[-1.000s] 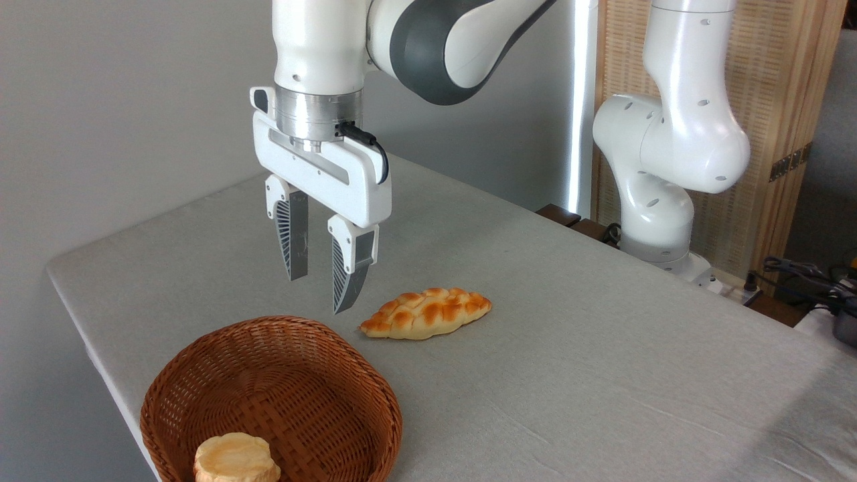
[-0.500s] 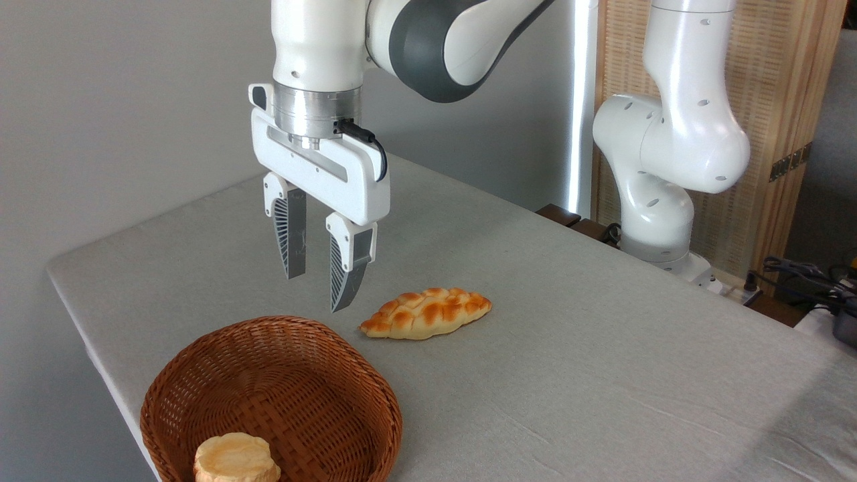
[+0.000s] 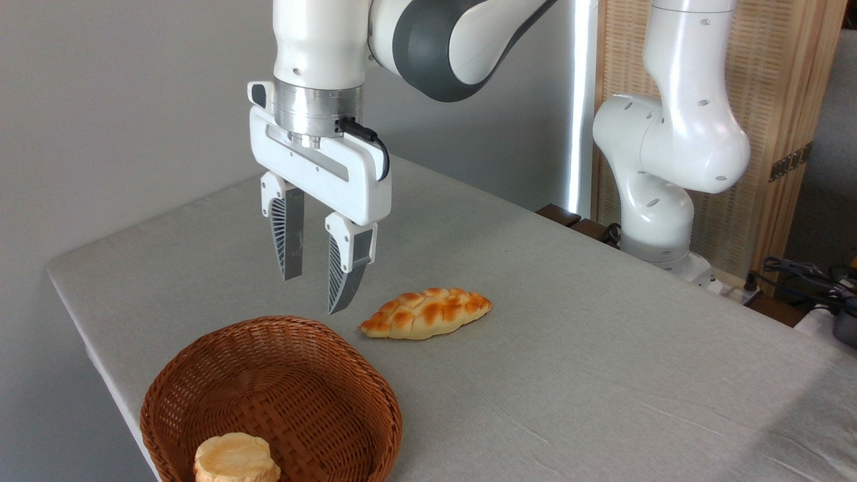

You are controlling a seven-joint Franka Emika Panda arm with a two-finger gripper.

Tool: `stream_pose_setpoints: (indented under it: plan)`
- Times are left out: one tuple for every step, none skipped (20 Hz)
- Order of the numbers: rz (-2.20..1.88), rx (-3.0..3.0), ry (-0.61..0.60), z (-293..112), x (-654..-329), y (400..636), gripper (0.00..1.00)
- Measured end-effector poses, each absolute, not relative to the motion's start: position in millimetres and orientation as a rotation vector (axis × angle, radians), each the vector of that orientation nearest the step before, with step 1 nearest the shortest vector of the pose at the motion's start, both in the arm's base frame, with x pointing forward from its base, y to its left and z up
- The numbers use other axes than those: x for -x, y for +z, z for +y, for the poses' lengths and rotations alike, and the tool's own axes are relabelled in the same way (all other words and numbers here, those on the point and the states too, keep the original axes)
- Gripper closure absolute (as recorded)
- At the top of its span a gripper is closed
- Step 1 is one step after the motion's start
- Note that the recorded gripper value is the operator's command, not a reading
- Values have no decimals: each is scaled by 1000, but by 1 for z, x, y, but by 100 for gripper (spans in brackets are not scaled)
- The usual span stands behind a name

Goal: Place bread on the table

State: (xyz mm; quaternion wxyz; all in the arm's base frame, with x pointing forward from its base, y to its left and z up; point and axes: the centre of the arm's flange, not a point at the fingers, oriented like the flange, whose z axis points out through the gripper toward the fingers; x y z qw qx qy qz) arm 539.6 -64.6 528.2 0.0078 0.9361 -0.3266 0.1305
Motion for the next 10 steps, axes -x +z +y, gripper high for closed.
stream_pose_setpoints:
  plan:
    - [-1020, -2928, 434, -64, -541, 530, 0]
    - [-1017, -2929, 463, -64, -543, 532, 0]
    - [-1009, -2933, 502, -61, -545, 535, 0]
    - [-1000, -2936, 539, -58, -547, 538, 0]
    - [-990, -2940, 583, -54, -550, 541, 0]
    - [-981, -2943, 619, -50, -552, 543, 0]
    - [-974, -2946, 645, -47, -554, 544, 0]
    - [-969, -2949, 668, -43, -557, 543, 0]
    - [-969, -2952, 688, -39, -561, 541, 0]
    - [-970, -2954, 705, -37, -564, 537, 0]
